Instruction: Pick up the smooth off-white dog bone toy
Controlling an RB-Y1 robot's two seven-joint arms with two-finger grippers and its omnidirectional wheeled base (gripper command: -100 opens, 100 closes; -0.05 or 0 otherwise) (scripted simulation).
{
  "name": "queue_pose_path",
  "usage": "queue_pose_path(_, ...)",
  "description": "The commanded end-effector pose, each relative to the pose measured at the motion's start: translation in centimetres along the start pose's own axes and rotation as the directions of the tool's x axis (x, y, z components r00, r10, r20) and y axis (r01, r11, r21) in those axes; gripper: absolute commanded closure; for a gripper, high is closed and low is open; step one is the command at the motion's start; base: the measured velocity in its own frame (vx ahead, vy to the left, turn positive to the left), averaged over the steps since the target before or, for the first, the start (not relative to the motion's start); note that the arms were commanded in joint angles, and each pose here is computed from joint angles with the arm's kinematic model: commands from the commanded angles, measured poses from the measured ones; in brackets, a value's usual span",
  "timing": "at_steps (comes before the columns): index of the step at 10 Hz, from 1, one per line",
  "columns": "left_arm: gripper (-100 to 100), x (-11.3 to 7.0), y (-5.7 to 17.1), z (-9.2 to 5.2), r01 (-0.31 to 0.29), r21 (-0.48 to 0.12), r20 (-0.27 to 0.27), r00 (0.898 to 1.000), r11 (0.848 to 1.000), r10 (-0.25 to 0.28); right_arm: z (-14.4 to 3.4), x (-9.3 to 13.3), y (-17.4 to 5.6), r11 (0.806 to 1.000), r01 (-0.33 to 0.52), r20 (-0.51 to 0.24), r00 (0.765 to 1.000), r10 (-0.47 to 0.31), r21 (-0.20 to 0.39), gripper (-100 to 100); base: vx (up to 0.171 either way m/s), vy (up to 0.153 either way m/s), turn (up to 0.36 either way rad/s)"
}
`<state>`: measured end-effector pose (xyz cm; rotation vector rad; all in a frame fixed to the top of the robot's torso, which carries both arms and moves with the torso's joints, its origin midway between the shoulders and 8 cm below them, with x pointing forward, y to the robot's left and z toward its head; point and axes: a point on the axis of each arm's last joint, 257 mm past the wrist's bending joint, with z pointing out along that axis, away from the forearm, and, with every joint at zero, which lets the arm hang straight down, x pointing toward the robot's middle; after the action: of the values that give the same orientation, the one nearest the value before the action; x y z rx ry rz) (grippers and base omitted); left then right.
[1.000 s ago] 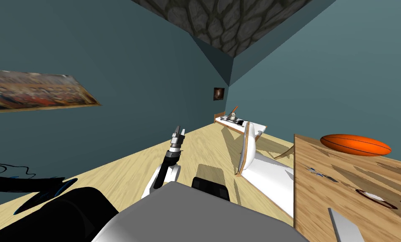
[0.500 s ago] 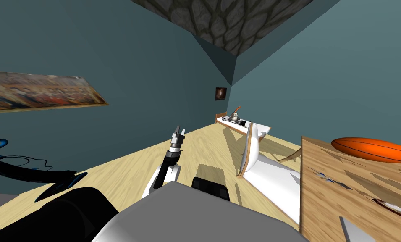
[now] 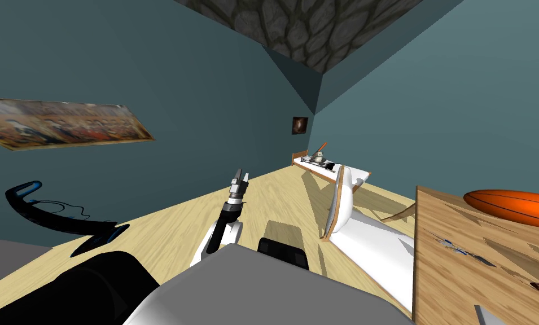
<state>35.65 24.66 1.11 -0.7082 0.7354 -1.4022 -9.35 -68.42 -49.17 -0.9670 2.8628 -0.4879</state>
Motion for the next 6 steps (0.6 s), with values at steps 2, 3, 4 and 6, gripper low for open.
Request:
queue_pose_path(2,0,0.00,0.00,0.00,0.000,0.000,0.000,1.000,1.000,0.000,-0.02,0.05,0.02,1.000,0.003,-0.001,1.000,-0.003,0.000,100,0.000,0.000,0.000)
queue_pose_path(3,0,0.00,0.00,0.00,0.000,0.000,0.000,1.000,1.000,0.000,-0.01,0.05,0.09,1.000,0.003,0.000,1.000,-0.003,-0.001,100,0.000,0.000,0.000)
queue_pose_path(4,0,0.00,0.00,0.00,0.000,0.000,0.000,1.000,1.000,0.000,-0.02,0.07,0.11,1.000,0.003,-0.001,1.000,-0.003,-0.002,100,0.000,0.000,0.000)
queue_pose_path(6,0,0.00,0.00,0.00,0.000,0.000,0.000,1.000,1.000,0.000,-0.02,0.05,0.03,1.000,0.003,0.000,1.000,-0.003,0.000,100,0.000,0.000,0.000)
